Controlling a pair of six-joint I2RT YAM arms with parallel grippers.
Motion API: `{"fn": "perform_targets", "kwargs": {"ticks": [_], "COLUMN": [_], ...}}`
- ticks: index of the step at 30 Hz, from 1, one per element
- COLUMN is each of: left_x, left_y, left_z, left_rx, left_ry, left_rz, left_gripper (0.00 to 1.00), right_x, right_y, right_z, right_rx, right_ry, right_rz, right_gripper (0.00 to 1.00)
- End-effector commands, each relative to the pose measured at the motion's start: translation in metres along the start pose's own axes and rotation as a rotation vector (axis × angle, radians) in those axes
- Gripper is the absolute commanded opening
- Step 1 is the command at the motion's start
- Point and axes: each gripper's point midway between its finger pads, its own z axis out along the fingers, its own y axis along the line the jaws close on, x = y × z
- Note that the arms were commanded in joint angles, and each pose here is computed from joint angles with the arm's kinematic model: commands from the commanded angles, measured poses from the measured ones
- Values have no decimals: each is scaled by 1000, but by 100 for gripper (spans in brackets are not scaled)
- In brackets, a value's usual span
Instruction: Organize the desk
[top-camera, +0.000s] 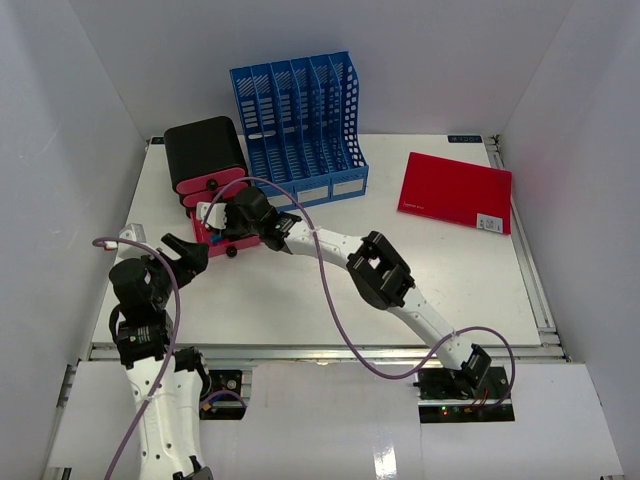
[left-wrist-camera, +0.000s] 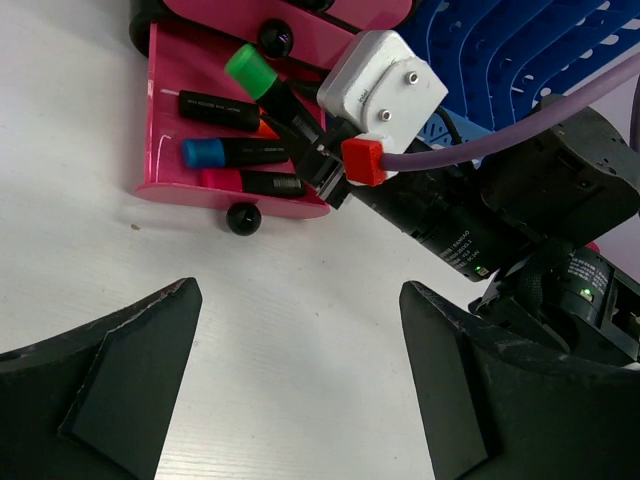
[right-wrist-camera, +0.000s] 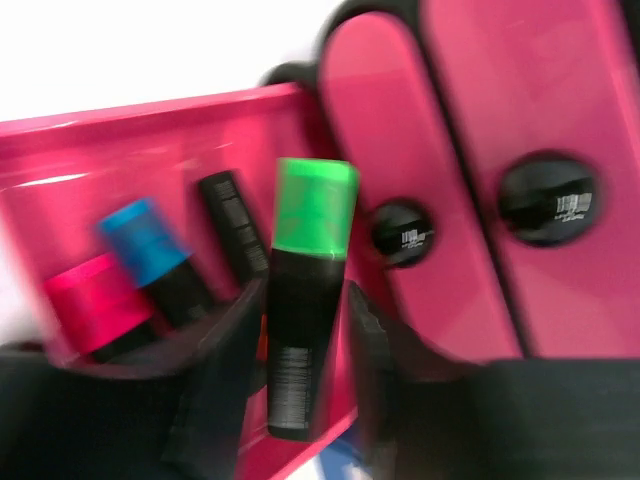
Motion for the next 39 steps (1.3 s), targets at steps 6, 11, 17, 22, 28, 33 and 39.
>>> {"fn": "perform_targets", "kwargs": {"ticks": [6,11,17,22,28,33,39], "left_x": [-11,-4,19,41,77,87,97], "left_y": [-7,-12,-20,-16,2,16,31], "left_z": [-6,-3,6,19,45,62,80], "left_rx": [-4,37,116,115,67,-36,-129], "left_ry": [-17,17,125,239,380,357,256], "left_rz": [5,-8,-86,-203,-385,-555,-700], "left_gripper": [91,91,91,83,47,41,29], "right_x": [-32,-49,-101,-98,-58,-48,-44], "right_y": [-58,-65,-56,-28,-15,2,-15], "right_z": [-5,-32,-120,-224,-324,-377,-411], "right_rx": [244,199,-244,-565,-548,-480,-371], "right_ry": [-97,-91,-232,-386,-405,-422,-447], "right_rz": [-101,-58,76,228,303,331,395], "right_gripper": [85,88,86,75,57,49,44]}}
